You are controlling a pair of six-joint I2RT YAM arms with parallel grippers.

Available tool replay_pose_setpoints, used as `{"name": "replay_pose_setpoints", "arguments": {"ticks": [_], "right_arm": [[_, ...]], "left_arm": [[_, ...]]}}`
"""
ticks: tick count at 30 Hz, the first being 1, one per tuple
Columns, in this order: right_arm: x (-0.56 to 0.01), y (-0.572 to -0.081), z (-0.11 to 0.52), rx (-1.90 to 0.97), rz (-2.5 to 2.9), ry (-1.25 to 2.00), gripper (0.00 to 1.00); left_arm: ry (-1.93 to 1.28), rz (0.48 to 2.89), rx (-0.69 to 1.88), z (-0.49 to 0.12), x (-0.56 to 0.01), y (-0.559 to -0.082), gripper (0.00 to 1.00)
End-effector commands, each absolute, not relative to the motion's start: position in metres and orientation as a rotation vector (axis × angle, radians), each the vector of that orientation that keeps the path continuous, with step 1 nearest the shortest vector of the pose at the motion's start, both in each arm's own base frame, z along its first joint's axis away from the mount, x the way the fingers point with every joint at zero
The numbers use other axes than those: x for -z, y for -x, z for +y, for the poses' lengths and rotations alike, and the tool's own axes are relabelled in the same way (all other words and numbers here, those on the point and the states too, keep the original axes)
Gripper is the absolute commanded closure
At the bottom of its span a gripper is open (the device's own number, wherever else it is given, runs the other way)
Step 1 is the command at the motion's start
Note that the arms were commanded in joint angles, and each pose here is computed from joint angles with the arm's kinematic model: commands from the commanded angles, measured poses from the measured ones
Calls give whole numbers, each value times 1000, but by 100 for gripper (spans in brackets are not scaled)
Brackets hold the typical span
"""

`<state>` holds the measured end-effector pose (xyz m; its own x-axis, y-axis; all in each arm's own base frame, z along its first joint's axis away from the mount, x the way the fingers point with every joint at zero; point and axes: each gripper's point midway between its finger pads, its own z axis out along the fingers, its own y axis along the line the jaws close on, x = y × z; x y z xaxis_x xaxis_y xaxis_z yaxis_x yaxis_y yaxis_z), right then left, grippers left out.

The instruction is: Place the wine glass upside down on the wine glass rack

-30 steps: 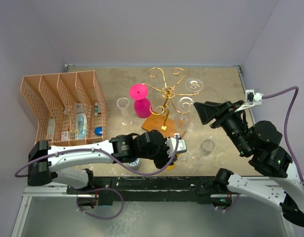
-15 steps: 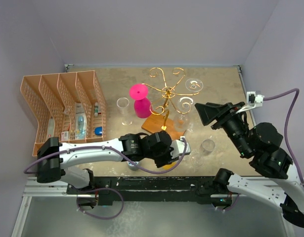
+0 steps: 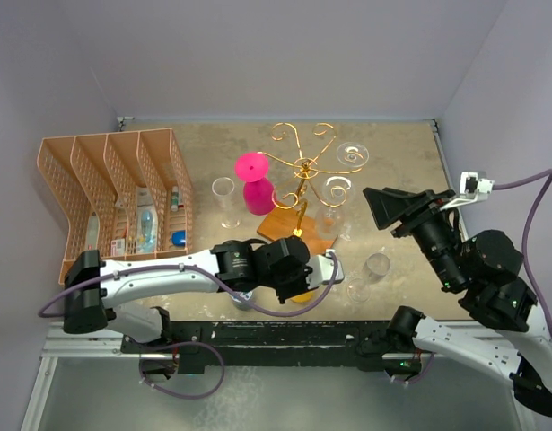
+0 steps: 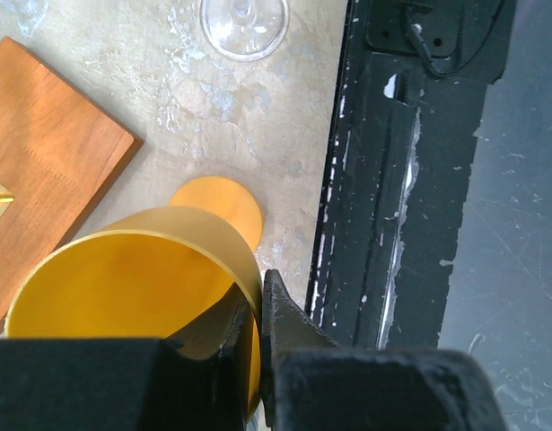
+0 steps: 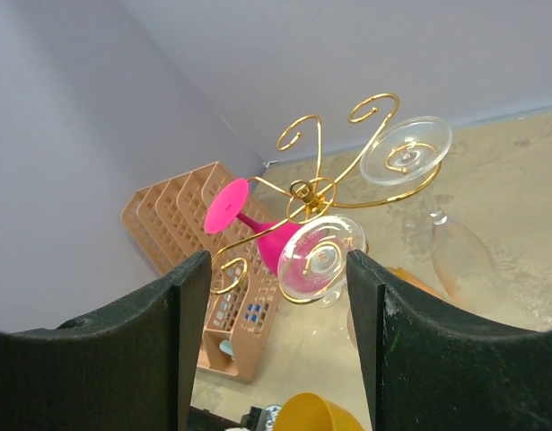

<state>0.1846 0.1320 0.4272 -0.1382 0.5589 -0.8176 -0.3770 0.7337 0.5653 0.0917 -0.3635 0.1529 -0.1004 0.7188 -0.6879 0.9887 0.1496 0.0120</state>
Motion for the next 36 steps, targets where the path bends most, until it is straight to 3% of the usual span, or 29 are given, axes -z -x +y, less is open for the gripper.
{"name": "replay_pose_setpoints", "arguments": {"ticks": [1, 10, 23, 36], "right_arm": [[-442, -185, 125, -842, 1443, -215, 36], [-440, -188, 136, -841, 1436, -158, 36], [-449, -187, 136, -879, 1381, -182, 35], [-487, -174, 128, -1022, 1224, -235, 34]], "left_arm": [[-1628, 1710, 777, -368, -206, -77, 100], [-1522, 1477, 932, -360, -282, -65, 100], [-1002, 1015, 1257, -331, -457, -50, 100], [-595, 788, 1258, -287, -533, -73, 100]]}}
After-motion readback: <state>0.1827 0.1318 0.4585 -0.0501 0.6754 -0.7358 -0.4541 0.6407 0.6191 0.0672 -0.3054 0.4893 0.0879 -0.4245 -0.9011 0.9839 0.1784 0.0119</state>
